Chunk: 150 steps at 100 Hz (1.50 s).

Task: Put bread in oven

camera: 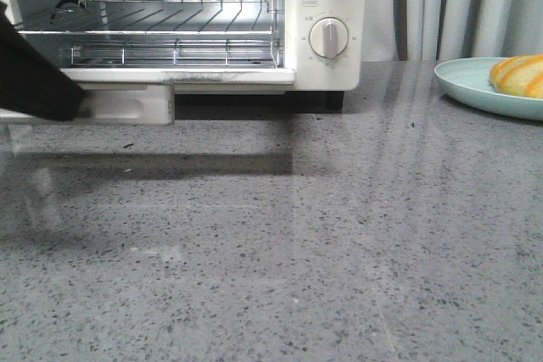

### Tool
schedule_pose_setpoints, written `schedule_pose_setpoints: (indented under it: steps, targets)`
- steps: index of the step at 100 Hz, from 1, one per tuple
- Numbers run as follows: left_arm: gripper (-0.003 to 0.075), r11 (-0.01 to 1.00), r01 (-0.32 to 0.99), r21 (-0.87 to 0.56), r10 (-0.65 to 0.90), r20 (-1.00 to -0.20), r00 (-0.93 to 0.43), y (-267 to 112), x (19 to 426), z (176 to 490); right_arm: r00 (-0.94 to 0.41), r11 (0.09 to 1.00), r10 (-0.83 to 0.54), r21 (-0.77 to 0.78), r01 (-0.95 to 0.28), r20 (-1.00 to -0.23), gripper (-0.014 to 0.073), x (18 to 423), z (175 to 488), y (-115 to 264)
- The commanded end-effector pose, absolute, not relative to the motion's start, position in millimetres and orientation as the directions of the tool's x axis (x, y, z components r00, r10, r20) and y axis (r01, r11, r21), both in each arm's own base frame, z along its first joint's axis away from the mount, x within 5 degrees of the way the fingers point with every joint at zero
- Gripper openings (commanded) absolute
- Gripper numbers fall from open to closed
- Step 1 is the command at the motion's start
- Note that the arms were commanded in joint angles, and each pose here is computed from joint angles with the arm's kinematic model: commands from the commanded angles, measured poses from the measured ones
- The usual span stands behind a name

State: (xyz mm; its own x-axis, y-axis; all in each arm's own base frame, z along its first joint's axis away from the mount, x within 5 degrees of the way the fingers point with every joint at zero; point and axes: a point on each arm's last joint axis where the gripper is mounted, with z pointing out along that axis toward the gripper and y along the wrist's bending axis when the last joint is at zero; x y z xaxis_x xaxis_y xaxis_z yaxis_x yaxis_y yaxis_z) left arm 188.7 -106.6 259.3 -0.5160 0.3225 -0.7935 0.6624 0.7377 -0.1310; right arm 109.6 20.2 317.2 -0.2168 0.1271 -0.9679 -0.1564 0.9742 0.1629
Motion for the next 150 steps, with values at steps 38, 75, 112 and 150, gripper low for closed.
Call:
schedule_pose_setpoints:
  steps: [38,75,112,150]
  targets:
    - [-0.0022,0.771,0.632,-0.083,0.207,-0.905,-0.372,-97,174,303,-0.370,0.988,0.095,0.134,-0.080,-0.924,0.0244,215,362,21]
    - [-0.0022,0.753,0.658,0.011,0.141,-0.979,-0.145,-79,123,346,-0.607,0.988,0.157,0.133,0.085,-0.779,0.0328,319,312,-14]
    - [-0.0022,0.740,0.669,0.068,0.087,-0.996,0.005,-67,84,366,-0.775,0.983,0.179,0.141,0.117,-0.606,-0.0041,347,243,-15]
    - [-0.0022,0.742,0.665,0.084,0.058,-0.996,0.061,-61,69,373,-0.102,0.968,0.041,0.064,-0.242,-0.994,-0.0066,291,446,68]
